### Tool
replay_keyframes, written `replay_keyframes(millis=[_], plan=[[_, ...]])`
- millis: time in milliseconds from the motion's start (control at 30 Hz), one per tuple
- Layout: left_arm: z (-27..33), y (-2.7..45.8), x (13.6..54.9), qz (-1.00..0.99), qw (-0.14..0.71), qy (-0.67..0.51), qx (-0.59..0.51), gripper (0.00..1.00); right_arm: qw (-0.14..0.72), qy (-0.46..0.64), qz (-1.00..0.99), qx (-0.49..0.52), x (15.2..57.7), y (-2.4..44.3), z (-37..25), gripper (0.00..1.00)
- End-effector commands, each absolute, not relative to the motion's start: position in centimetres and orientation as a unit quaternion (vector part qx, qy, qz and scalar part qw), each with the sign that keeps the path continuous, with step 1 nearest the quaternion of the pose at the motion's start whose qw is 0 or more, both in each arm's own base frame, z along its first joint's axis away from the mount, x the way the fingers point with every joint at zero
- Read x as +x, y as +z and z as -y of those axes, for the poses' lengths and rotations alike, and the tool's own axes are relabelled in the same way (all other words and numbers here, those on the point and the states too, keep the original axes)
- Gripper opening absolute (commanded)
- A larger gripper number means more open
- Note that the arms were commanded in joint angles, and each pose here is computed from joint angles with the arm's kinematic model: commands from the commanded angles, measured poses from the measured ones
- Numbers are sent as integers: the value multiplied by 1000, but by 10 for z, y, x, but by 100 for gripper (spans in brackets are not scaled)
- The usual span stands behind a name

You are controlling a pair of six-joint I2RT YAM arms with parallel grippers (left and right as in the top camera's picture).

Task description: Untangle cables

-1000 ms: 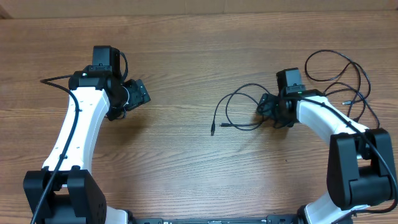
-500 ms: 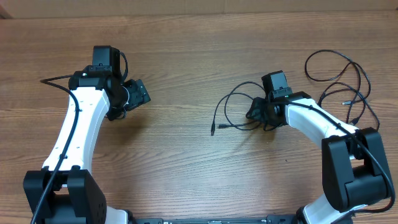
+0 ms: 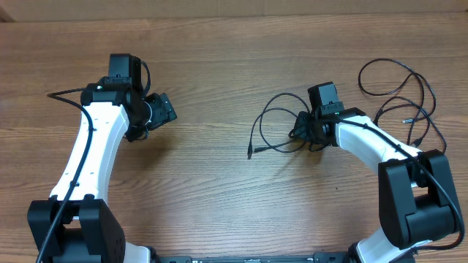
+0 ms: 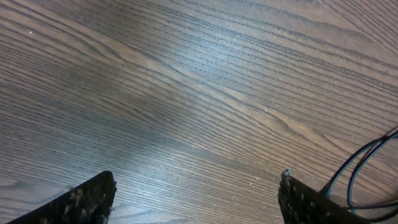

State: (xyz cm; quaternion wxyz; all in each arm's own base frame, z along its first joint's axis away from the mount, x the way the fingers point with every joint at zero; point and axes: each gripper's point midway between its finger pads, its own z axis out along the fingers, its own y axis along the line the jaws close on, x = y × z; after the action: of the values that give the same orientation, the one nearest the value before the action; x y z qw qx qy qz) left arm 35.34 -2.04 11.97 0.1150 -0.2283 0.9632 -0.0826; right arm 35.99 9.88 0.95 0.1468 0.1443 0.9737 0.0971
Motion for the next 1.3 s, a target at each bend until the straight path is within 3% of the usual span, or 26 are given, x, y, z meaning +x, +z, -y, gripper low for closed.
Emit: replay_keyframes(millis=[0, 67, 167, 367, 700, 733, 833, 1000, 1267], plan=[[24, 129, 359, -963, 126, -94, -218, 83, 143, 99, -973, 152, 358, 7, -98, 14], [24, 129, 359, -963, 127, -94, -218, 83, 137, 101, -970, 174, 356, 6, -98, 17], [24, 129, 359, -963, 127, -94, -218, 83, 120, 103, -960, 231, 351, 4, -97, 32], [24, 129, 359, -963, 127, -94, -218, 84, 81, 99, -929, 349, 336, 0, -94, 32], [24, 129, 359, -964, 127, -93, -216, 84, 112, 58, -930, 345, 337, -1, -92, 32], [24, 129, 359, -964, 127, -93, -216, 84, 114, 58, -930, 344, 338, 0, -92, 31], [24, 129, 359, -965, 128, -93, -211, 84, 113, 61, -930, 344, 338, 0, -93, 14], [24, 129, 359, -965, 128, -93, -211, 84, 100, 75, -932, 341, 335, -1, -99, 4], [24, 129, 359, -965, 127, -93, -211, 84, 105, 85, -939, 316, 339, 1, -104, 4]])
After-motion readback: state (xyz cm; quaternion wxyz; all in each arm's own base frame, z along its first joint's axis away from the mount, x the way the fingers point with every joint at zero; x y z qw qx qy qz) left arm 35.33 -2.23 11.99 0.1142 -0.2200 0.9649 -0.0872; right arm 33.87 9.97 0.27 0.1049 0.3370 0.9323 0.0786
